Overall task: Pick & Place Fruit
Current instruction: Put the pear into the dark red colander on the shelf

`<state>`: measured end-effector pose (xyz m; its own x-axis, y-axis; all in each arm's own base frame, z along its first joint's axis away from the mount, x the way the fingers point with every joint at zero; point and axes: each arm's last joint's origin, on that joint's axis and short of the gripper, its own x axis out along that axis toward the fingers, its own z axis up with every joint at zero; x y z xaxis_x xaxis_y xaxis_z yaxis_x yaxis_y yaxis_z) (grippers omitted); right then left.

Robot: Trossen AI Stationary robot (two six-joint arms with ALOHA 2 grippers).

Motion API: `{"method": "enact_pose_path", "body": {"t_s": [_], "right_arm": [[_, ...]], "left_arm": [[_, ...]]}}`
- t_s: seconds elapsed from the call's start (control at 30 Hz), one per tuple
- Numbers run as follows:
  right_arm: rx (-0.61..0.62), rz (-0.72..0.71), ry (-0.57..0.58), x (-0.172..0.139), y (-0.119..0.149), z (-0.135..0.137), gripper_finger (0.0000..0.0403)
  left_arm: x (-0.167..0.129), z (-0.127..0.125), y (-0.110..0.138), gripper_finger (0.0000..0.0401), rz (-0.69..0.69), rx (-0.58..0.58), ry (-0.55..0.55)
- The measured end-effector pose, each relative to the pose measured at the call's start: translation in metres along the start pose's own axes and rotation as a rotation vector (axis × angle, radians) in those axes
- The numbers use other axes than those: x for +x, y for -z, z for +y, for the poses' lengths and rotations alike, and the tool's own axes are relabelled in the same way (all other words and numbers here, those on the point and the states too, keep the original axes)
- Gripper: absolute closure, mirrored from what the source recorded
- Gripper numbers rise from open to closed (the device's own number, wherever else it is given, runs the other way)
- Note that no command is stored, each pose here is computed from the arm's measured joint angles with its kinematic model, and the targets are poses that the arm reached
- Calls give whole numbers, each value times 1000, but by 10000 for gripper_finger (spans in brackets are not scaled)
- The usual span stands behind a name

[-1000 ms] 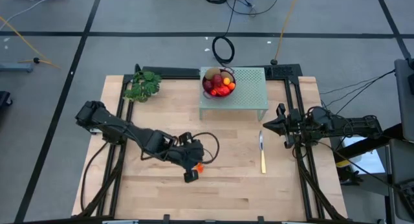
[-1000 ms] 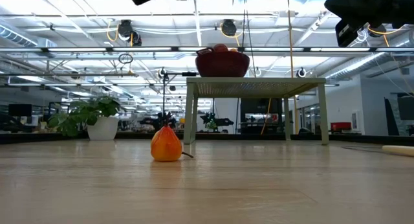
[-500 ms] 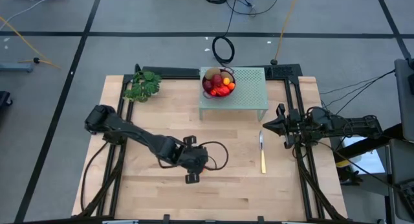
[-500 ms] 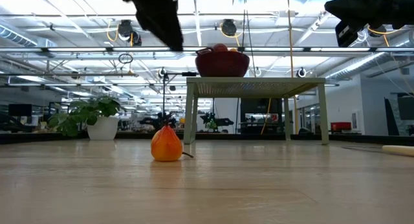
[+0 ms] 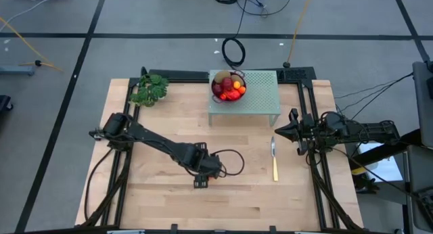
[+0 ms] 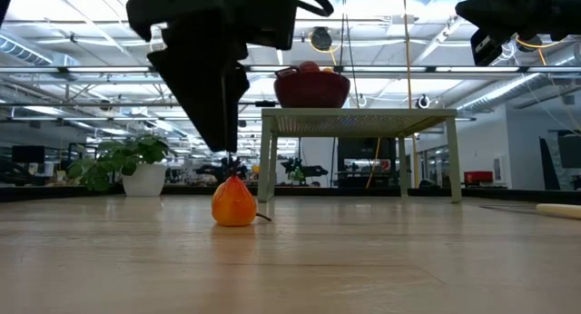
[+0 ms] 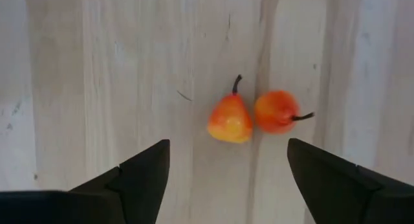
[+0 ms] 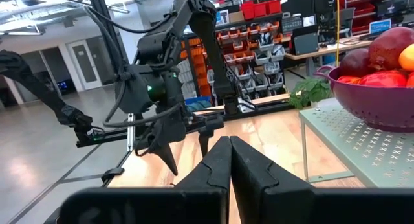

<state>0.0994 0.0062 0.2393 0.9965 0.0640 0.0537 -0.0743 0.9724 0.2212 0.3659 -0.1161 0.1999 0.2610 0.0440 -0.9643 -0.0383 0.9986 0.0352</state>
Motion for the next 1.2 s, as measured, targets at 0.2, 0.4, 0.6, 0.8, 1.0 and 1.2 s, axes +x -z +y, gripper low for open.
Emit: {"method": "enact_pose_path", "body": {"t_s": [0.2, 0.4, 0.6, 0.8, 1.0, 1.2], "right_arm": [[0, 1, 0, 0, 0, 0, 403], [0, 4, 1, 0, 0, 0, 403], [0, 4, 1, 0, 0, 0, 403], [0, 6, 2, 0, 1, 0, 403], [0, 7, 2, 0, 1, 0, 403], [0, 10, 3, 0, 1, 0, 403]], "left_arm": [[10, 4, -1, 86, 30, 79, -13], [15, 10, -3, 86, 32, 120, -28], [19, 14, -5, 86, 38, 168, -27], [25, 11, -5, 86, 51, 215, 10], [36, 9, -6, 86, 60, 234, 24], [41, 9, -7, 86, 54, 249, 22]]}}
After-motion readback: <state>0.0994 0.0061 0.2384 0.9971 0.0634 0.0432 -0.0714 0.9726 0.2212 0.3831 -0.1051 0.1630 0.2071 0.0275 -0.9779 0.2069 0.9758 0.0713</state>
